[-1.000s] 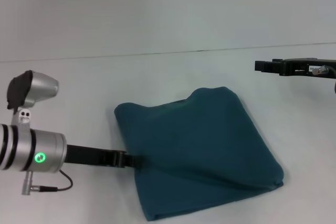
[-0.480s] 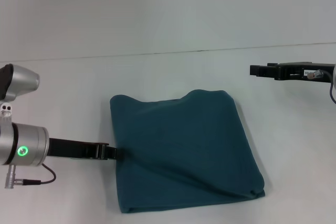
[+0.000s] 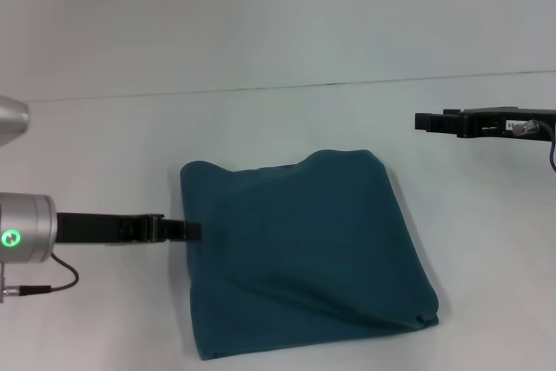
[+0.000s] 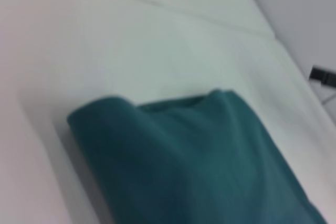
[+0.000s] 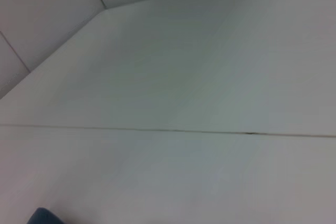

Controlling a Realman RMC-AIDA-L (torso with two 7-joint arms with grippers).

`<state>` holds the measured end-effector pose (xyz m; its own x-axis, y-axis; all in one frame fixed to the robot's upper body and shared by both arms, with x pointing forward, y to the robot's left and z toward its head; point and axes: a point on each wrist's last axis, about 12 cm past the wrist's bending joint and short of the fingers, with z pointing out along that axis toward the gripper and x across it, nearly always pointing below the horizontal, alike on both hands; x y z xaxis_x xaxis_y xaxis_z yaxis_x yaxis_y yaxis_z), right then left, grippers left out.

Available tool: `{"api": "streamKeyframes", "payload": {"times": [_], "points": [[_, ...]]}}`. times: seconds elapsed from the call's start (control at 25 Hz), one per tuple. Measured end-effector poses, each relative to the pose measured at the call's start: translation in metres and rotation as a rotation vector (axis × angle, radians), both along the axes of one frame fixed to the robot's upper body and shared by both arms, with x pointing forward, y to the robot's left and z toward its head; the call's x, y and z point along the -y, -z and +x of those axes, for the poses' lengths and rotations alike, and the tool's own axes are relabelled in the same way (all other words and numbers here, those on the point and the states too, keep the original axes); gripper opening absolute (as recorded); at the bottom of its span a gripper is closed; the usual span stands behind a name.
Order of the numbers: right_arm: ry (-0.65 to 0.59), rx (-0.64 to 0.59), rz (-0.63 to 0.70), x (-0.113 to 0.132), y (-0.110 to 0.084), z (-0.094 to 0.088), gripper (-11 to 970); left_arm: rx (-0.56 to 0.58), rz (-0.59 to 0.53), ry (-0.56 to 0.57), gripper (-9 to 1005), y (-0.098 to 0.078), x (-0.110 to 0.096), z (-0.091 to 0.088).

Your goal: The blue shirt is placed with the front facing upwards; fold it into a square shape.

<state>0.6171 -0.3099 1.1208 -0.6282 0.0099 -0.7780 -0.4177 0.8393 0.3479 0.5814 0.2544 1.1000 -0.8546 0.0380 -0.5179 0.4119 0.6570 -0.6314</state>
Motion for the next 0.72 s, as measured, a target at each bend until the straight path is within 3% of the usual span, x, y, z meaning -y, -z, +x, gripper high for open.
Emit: {"api": "streamKeyframes", "payload": {"times": [0.16,0.44,0.72], "points": [[-0.023,-0.001,-0.003,0.000,0.001,-0.003,527,0.031,-0.049,-0.029,215,-0.002,-0.006,-0.002],[-0.172,-0.014,0.005,-0.011,0.007,-0.018,516,0.123,-0.182,0.054,359,-0.011,-0.004,-0.021],[-0.385,-0.052,0.047,-0.035,0.019,-0.034,297,0.206,-0.283,0.090,625,-0.014,-0.008,-0.035]]}}
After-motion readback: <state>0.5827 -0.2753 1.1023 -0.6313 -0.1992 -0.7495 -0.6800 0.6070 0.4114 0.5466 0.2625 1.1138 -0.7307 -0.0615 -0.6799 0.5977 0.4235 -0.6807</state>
